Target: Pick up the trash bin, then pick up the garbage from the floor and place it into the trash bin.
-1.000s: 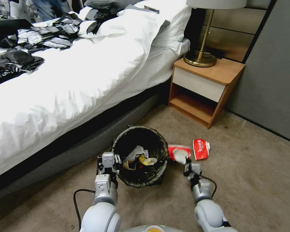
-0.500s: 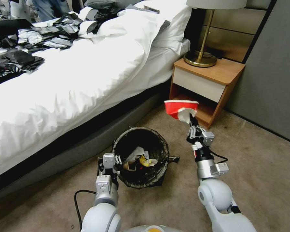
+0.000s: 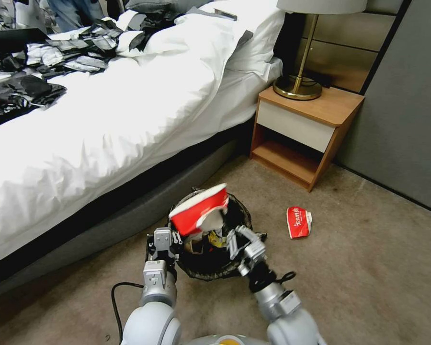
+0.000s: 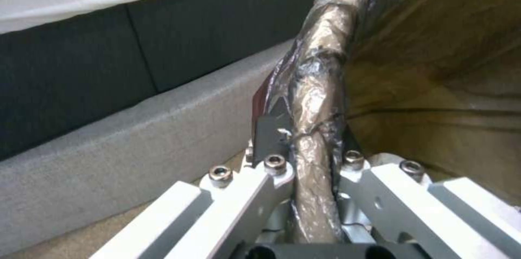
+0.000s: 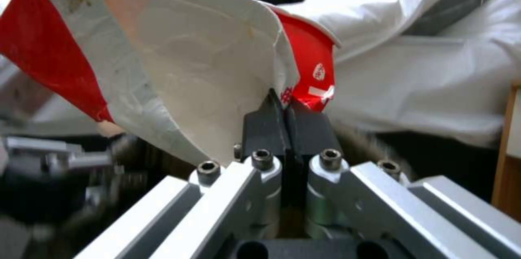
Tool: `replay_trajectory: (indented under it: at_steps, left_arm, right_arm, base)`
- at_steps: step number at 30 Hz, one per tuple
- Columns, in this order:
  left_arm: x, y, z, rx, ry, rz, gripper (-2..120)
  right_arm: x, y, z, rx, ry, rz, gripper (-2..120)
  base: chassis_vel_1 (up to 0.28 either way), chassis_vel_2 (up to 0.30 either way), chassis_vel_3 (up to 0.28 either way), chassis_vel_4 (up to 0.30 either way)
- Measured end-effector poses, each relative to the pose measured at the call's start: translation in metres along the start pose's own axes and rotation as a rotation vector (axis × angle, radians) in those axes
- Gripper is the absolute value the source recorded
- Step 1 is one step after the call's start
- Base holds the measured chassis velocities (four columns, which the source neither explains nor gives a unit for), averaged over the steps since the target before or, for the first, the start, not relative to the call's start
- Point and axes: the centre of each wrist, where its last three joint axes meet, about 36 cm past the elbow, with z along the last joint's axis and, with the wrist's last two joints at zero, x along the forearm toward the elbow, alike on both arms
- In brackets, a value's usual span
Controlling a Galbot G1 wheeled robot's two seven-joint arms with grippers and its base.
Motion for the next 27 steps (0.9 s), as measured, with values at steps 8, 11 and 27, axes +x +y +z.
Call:
replay_trajectory:
  at_steps: [8,11,27]
  left_arm:
    - [0.0,0.0,-0.002,0.003,-0.005,0.0,0]
    - [0.0,0.0,-0.002,0.003,-0.007,0.001,0]
    - [0.001,0.0,-0.005,0.003,-0.012,0.002,0]
  right_arm:
    - [0.007,0.0,0.014,-0.012,0.042,0.015,0]
    - [0.011,-0.001,0.019,-0.014,0.059,0.024,0]
    - [0.019,-0.002,0.026,-0.007,0.112,0.028,35]
  base:
    - [0.0,0.0,0.0,0.0]
    - [0.0,0.0,0.0,0.0]
    - [0.0,0.0,0.0,0.0]
